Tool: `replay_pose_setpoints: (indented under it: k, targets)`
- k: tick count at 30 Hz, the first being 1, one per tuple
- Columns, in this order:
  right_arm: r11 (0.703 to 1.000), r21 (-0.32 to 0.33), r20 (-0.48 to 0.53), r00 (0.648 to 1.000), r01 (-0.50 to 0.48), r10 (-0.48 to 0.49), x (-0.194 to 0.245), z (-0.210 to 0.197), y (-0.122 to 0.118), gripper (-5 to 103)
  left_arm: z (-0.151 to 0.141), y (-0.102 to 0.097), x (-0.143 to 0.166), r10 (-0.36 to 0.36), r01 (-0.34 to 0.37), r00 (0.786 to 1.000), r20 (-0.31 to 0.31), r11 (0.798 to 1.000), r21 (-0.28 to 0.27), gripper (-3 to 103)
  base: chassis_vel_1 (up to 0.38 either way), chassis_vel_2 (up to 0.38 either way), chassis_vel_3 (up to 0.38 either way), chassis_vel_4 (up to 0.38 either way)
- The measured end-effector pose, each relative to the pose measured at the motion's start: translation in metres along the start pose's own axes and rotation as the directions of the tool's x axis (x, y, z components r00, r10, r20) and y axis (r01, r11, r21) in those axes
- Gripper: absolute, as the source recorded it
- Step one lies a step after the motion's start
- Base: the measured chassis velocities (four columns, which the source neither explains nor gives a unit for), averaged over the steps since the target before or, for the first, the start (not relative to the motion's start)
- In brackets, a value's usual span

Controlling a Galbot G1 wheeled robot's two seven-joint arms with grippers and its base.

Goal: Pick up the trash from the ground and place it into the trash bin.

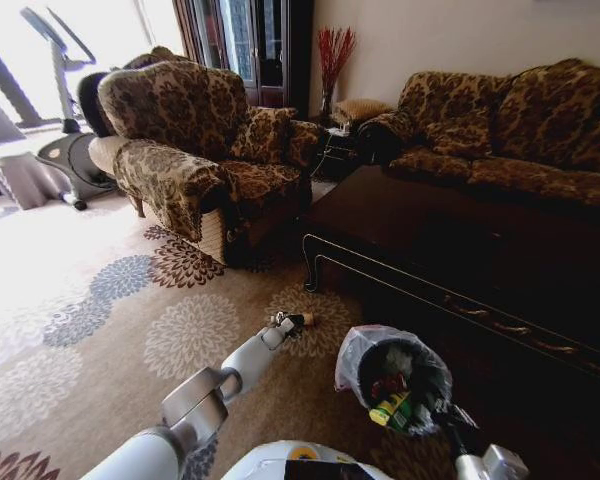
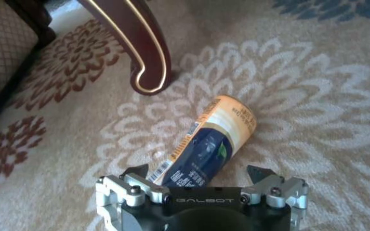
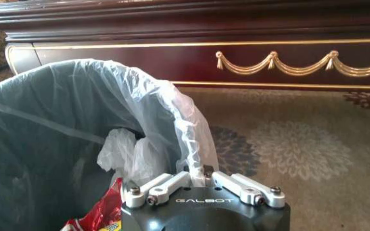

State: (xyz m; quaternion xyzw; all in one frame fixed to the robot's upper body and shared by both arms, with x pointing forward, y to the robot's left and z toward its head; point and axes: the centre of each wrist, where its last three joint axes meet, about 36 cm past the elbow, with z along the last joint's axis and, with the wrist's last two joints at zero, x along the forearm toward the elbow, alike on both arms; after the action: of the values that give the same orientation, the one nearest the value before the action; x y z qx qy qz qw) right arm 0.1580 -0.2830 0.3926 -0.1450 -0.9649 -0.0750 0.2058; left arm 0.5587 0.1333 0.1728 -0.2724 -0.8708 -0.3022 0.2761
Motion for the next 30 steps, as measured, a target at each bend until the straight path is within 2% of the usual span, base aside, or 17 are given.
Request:
replay_pose_setpoints:
  k: [7,18,28,30]
  targets:
    - [0.999,-0.002,-0.003,0.999,0.035,-0.035,0.008,0.001,0.003,0,0.012,-0.007,0.001,0.026,-0.026,1.0,0.005,0.997,-0.067,100,-0.062,0.053,0.055,-0.049]
    - [0.999,-0.004,0.004,0.999,0.034,-0.034,0.006,0.0,0.001,0,0.01,-0.005,0.0,0.023,-0.022,1.0,0.009,0.997,-0.072,100,-0.076,0.074,0.073,-0.072]
    - [1.0,-0.011,-0.002,1.0,0.014,-0.014,0.012,0.002,0.001,0,0.028,-0.019,0.002,0.07,-0.074,0.996,-0.049,0.992,-0.106,100,-0.067,0.057,0.076,-0.062]
    - [1.0,-0.012,-0.001,1.0,0.012,-0.012,0.012,0.002,0.001,0,0.029,-0.02,0.002,0.073,-0.079,0.996,-0.058,0.991,-0.107,103,0.0,0.0,0.0,0.0]
